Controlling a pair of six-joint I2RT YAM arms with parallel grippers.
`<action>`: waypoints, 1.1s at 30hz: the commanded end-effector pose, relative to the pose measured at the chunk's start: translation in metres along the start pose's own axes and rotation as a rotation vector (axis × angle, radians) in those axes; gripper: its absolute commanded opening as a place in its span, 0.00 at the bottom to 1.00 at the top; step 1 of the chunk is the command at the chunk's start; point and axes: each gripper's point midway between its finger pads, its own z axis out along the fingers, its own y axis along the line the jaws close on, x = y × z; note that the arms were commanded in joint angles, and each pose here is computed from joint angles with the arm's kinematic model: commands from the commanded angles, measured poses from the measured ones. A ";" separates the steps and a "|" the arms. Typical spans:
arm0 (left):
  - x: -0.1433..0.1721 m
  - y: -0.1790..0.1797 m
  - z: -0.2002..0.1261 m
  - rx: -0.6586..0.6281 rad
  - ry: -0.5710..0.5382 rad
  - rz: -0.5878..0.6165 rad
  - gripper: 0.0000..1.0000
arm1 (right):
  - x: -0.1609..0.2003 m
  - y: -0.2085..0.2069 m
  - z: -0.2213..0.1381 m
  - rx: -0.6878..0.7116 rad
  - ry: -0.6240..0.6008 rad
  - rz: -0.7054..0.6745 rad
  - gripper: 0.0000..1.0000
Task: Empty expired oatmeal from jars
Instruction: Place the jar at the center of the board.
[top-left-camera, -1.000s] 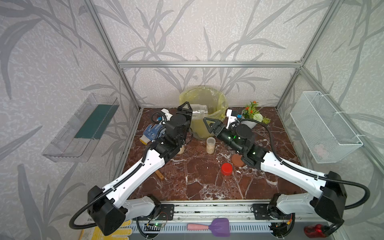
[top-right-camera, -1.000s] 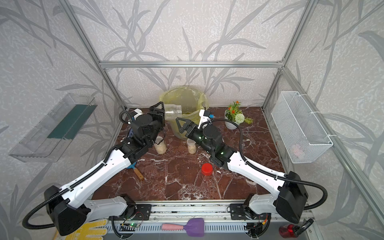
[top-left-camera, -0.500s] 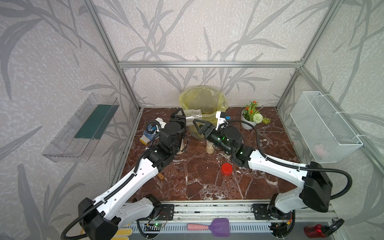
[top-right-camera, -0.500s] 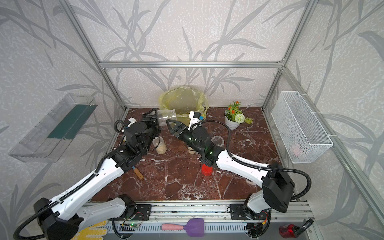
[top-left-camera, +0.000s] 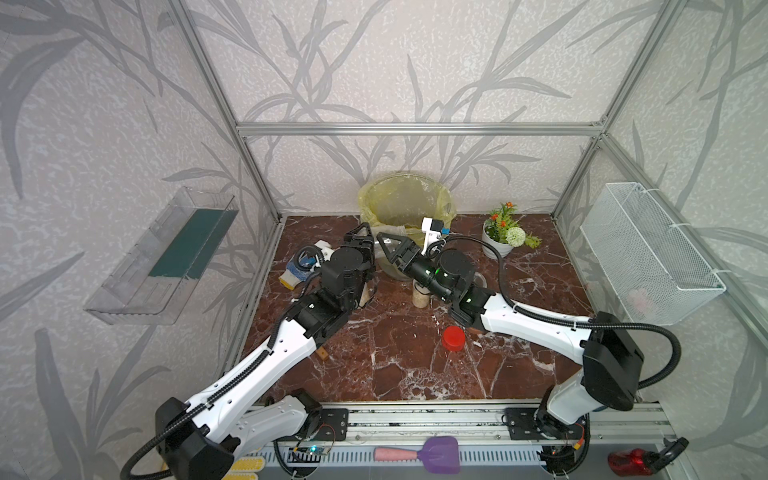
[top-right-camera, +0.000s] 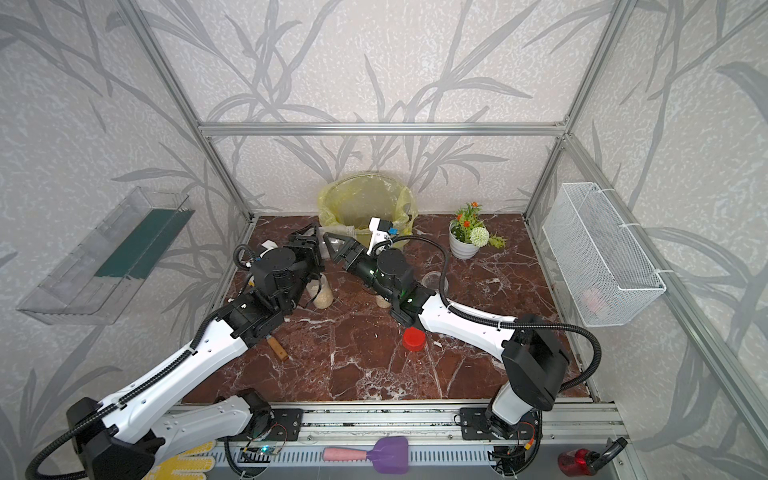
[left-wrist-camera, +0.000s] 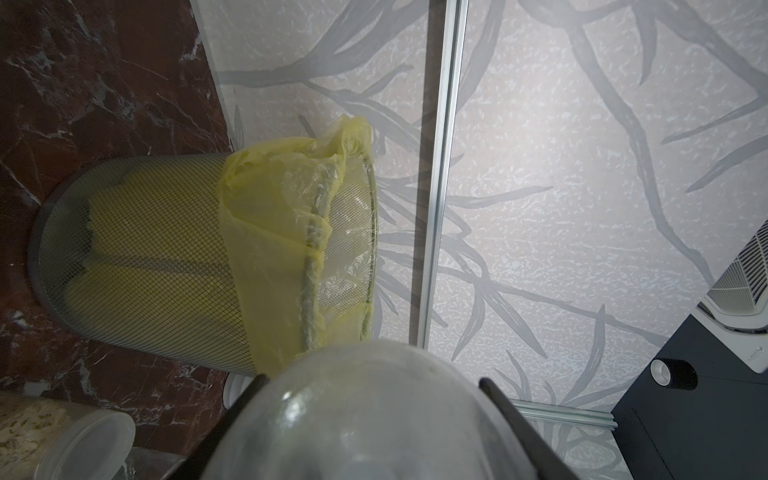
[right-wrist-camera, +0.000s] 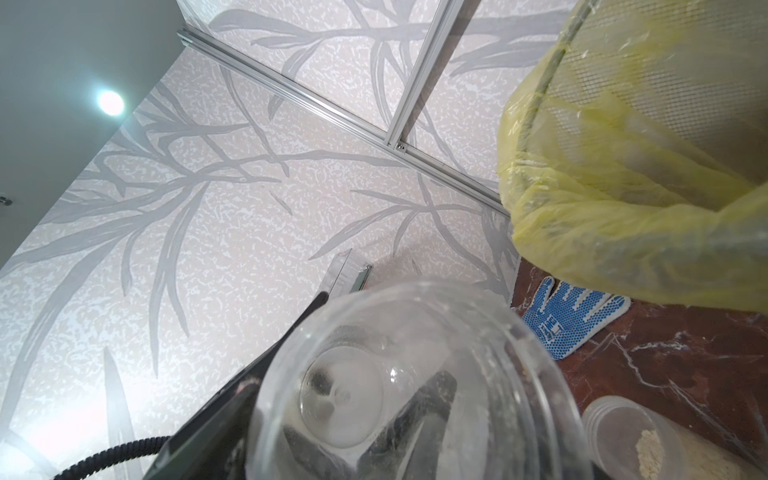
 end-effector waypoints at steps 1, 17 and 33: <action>0.002 0.001 -0.002 0.005 0.015 -0.041 0.18 | -0.012 0.026 0.005 -0.093 -0.047 0.024 0.83; 0.019 0.009 0.006 -0.009 0.088 -0.073 0.18 | -0.010 0.019 0.015 -0.116 -0.063 0.035 0.77; 0.025 0.019 0.008 -0.044 0.118 -0.083 0.40 | -0.009 0.021 0.016 -0.155 -0.055 0.043 0.43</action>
